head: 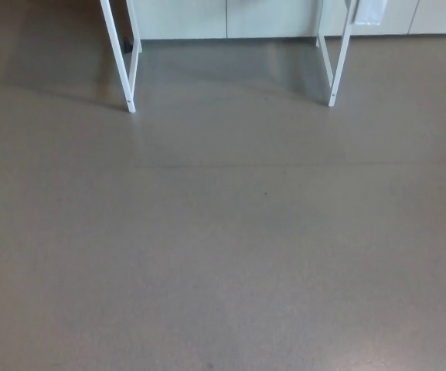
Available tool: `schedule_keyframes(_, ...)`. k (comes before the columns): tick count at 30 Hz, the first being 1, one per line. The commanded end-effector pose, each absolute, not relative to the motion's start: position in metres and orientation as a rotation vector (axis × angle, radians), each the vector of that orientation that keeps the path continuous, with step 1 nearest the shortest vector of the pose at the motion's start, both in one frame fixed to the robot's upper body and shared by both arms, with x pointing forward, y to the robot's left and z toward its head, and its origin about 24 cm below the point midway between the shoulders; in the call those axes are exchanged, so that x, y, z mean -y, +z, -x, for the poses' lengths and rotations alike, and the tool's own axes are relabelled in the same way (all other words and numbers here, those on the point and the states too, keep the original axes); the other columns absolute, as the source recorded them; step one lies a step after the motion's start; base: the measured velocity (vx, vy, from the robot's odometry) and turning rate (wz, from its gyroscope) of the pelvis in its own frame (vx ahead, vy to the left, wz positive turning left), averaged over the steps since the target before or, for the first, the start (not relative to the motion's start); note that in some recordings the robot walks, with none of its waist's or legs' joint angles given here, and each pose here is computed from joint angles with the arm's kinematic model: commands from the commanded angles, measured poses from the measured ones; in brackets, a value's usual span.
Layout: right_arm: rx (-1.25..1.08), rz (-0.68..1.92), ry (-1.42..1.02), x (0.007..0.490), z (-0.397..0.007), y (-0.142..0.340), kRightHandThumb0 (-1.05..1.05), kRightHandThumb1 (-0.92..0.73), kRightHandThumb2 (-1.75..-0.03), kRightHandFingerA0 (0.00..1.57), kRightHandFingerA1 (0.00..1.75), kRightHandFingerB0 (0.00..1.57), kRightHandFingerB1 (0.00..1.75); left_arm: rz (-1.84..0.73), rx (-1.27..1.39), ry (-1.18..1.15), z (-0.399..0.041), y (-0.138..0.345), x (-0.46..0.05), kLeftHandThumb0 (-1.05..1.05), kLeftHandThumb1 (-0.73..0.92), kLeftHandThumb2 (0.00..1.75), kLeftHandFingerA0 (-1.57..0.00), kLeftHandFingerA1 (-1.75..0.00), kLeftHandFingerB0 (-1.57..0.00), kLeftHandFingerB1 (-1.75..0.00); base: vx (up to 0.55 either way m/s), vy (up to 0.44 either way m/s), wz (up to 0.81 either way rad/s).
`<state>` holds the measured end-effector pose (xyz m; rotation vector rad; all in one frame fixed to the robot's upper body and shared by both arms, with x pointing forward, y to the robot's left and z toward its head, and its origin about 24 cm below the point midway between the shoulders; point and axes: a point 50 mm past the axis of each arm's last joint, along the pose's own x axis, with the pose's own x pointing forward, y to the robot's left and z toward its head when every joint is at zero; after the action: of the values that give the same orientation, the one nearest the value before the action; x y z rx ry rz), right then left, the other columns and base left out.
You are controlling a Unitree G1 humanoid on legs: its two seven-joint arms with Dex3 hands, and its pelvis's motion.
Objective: The robot walks towards a desk on which a file tray is kept in the middle and a toilet paper roll is kept on its right. The robot uses its right hand to hook on finger in the gap of the roll and grabs it, lifts it and places it on the tray.
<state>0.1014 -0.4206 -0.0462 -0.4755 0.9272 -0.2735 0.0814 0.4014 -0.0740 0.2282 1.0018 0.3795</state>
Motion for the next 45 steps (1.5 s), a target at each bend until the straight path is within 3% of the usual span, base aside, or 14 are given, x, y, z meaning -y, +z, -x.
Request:
schedule_keyframes(1, -0.908, 0.549, -0.236, 0.423, -0.105, -0.041, -0.66, -0.56, -0.59, 0.29, 0.48, 0.04, 0.26, -0.238, -0.96, 0.386, -0.086, -0.068, -0.406, -0.88, 0.77, 0.63, -0.27, -0.83, -0.2, -0.65, 0.15, 0.165, -0.08)
schedule_keyframes(7, -0.884, 0.481, -0.284, 0.423, -0.109, -0.04, -0.37, -0.35, -0.92, 0.08, 0.51, 0.0, 0.51, -0.239, -0.955, 0.377, -0.089, -0.068, -0.404, -0.88, 0.79, 0.63, -0.23, -0.8, -0.19, -0.64, 0.21, 0.382, -0.15)
schedule_keyframes(8, -0.885, 0.473, -0.283, 0.423, -0.109, -0.04, -0.59, -0.51, -0.58, 0.27, 0.49, 0.04, 0.24, -0.244, -0.956, 0.378, -0.089, -0.068, -0.404, -0.89, 0.79, 0.64, -0.26, -0.83, -0.2, -0.65, 0.23, 0.28, -0.02)
schedule_keyframes(14, -0.897, 0.519, -0.257, 0.424, -0.109, -0.039, -0.65, -0.54, -0.58, 0.3, 0.48, 0.05, 0.27, -0.257, -0.955, 0.364, -0.09, -0.068, -0.405, -0.88, 0.79, 0.64, -0.26, -0.8, -0.18, -0.63, 0.23, 0.063, 0.07)
schedule_keyframes(15, -0.893, 0.517, -0.257, 0.424, -0.109, -0.039, -0.38, -0.35, -0.93, 0.09, 0.5, 0.01, 0.52, -0.255, -0.957, 0.365, -0.089, -0.068, -0.405, -0.91, 0.58, 0.94, -0.26, -0.74, -0.18, -0.63, 0.27, -0.059, 0.08)
schedule_keyframes(18, -0.894, 0.561, -0.226, 0.425, -0.111, -0.035, -0.37, -0.38, -0.95, 0.06, 0.49, 0.0, 0.51, -0.235, -0.951, 0.376, -0.091, -0.068, -0.405, -0.88, 0.78, 0.64, -0.25, -0.82, -0.17, -0.64, 0.25, -0.132, 0.14)
schedule_keyframes(20, -0.892, 0.572, -0.223, 0.425, -0.113, -0.034, -0.64, -0.47, -0.81, 0.35, 0.55, 0.02, 0.31, -0.226, -0.95, 0.381, -0.091, -0.067, -0.405, -0.88, 0.77, 0.63, -0.26, -0.82, -0.17, -0.63, 0.34, -0.219, 0.14)
schedule_keyframes(28, -0.878, 0.476, -0.279, 0.423, -0.115, -0.039, -0.36, -0.39, -0.94, 0.08, 0.5, 0.0, 0.51, -0.258, -0.941, 0.346, -0.092, -0.066, -0.405, -0.92, 0.6, 0.96, -0.25, -0.74, -0.15, -0.63, 0.35, -0.2, 0.19)
schedule_keyframes(29, -0.868, 0.447, -0.285, 0.423, -0.115, -0.038, -0.53, -0.54, -0.56, 0.3, 0.49, 0.01, 0.31, -0.268, -0.944, 0.344, -0.092, -0.065, -0.405, -0.92, 0.59, 0.96, -0.25, -0.74, -0.16, -0.63, 0.31, 0.018, -0.06)
schedule_keyframes(37, -0.864, 0.369, -0.303, 0.421, -0.116, -0.04, -0.52, -0.46, -0.72, 0.14, 0.51, 0.03, 0.2, -0.274, -0.95, 0.356, -0.095, -0.064, -0.407, -0.91, 0.59, 0.97, -0.26, -0.74, -0.17, -0.63, 0.45, 0.133, -0.23)
schedule_keyframes(39, -0.855, 0.387, -0.304, 0.421, -0.115, -0.04, -0.48, -0.52, -0.58, 0.23, 0.49, 0.04, 0.22, -0.266, -0.948, 0.365, -0.094, -0.065, -0.406, -0.9, 0.79, 0.63, -0.22, -0.8, -0.17, -0.64, 0.71, 0.035, -0.53)
schedule_keyframes(43, -0.86, 0.397, -0.299, 0.421, -0.115, -0.04, -0.5, -0.52, -0.58, 0.22, 0.48, 0.04, 0.23, -0.256, -0.944, 0.365, -0.095, -0.065, -0.406, -0.93, 0.58, 0.95, -0.27, -0.75, -0.18, -0.64, 0.42, 0.108, -0.06)
schedule_keyframes(44, -0.86, 0.388, -0.301, 0.421, -0.115, -0.04, -0.49, -0.52, -0.58, 0.19, 0.47, 0.01, 0.22, -0.258, -0.945, 0.368, -0.095, -0.064, -0.406, -0.9, 0.8, 0.63, -0.25, -0.85, -0.18, -0.69, 0.4, 0.03, 0.03)
schedule_keyframes(45, -0.857, 0.373, -0.315, 0.42, -0.116, -0.042, -0.5, -0.5, -0.58, 0.19, 0.48, 0.03, 0.23, -0.263, -0.945, 0.368, -0.096, -0.064, -0.407, -0.93, 0.58, 0.94, -0.26, -0.76, -0.19, -0.66, 0.41, 0.0, 0.11)
